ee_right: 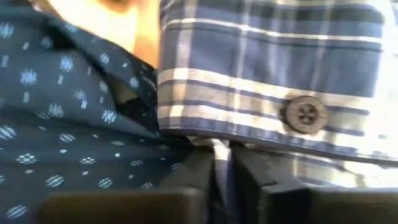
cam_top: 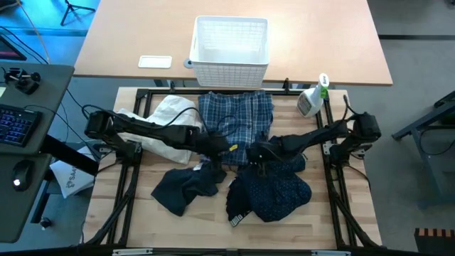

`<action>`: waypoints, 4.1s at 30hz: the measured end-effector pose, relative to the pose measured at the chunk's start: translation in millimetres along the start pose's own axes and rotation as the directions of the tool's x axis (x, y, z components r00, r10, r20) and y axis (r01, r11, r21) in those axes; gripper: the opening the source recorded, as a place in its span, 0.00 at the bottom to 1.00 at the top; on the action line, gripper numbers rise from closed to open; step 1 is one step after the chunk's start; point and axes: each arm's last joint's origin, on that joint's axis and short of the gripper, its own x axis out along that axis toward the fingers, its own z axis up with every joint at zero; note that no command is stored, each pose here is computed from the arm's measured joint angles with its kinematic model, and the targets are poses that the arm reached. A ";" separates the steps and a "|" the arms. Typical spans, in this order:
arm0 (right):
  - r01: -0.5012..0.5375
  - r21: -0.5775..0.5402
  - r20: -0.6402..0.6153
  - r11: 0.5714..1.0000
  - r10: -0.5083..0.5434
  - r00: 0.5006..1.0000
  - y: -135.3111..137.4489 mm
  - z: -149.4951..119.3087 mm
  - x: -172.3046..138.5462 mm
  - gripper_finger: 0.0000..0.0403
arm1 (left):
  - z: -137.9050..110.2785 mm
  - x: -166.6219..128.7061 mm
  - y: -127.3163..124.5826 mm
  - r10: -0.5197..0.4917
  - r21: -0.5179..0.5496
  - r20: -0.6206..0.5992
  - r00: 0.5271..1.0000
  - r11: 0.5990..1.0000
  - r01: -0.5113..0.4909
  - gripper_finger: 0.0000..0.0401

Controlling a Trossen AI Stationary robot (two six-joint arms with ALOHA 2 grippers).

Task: Fold laundry
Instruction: Fold the blue plaid flannel shirt

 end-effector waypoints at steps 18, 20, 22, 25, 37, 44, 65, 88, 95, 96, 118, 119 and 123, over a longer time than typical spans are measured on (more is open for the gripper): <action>-0.145 0.228 0.067 0.963 0.133 0.989 -74.1 57.6 -70.2 0.01 | 4.0 13.7 2.5 0.132 0.259 0.062 0.989 0.955 -0.144 0.58; -0.145 0.228 0.069 0.963 0.132 0.989 -73.9 57.8 -70.3 0.01 | 0.3 20.1 3.4 0.203 0.238 0.038 0.978 0.949 -0.206 0.59; -0.151 0.243 0.068 0.958 0.139 0.988 -73.7 57.6 -70.2 0.01 | -3.6 22.4 1.5 0.243 0.218 0.009 0.970 0.946 -0.239 0.59; -0.176 0.259 0.057 0.950 0.167 0.984 -70.8 56.3 -70.1 0.00 | -7.4 23.4 -1.3 0.276 0.183 -0.017 0.961 0.946 -0.269 0.59; -0.212 0.224 0.043 0.951 0.208 0.977 -35.9 40.4 -50.5 0.00 | -21.8 36.8 13.1 0.059 0.163 -0.183 0.981 0.986 -0.029 0.45; -0.172 0.220 0.077 0.960 0.159 0.984 -38.3 41.0 -67.2 0.00 | -24.9 49.9 11.0 -0.118 0.162 -0.196 0.973 0.975 0.151 0.11; -0.201 0.024 0.298 0.979 0.185 0.936 -69.2 79.6 -115.6 0.70 | 3.1 3.7 42.1 -0.201 -0.217 0.024 0.979 0.955 0.201 0.00; -0.335 0.029 -0.060 0.942 0.336 0.940 -19.5 65.3 -56.5 0.03 | 8.0 -54.4 69.1 -0.198 -0.348 0.110 0.974 0.910 0.225 0.23; -0.435 0.019 0.058 0.900 0.434 0.899 -16.4 68.5 -96.1 0.03 | 4.5 -31.0 95.5 -0.107 -0.270 0.088 0.990 0.954 0.127 0.21; -0.431 0.020 0.079 0.902 0.428 0.900 -19.9 68.3 -102.6 0.02 | 4.2 -21.1 96.2 -0.116 -0.254 0.086 0.989 0.958 0.135 0.20; -0.547 0.213 0.249 0.810 0.496 0.832 -122.7 50.5 -89.7 0.02 | 6.8 -53.6 86.4 -0.062 -0.210 0.109 0.992 0.974 0.084 0.01; -0.551 0.209 0.252 0.808 0.500 0.829 -128.1 49.9 -81.1 0.02 | 9.7 -67.2 86.1 -0.034 -0.225 0.150 0.988 0.972 0.067 0.01; -0.534 0.192 0.258 0.824 0.482 0.837 -146.5 46.9 -47.9 0.02 | 15.0 -109.7 81.8 0.025 -0.270 0.277 0.960 0.961 0.053 0.00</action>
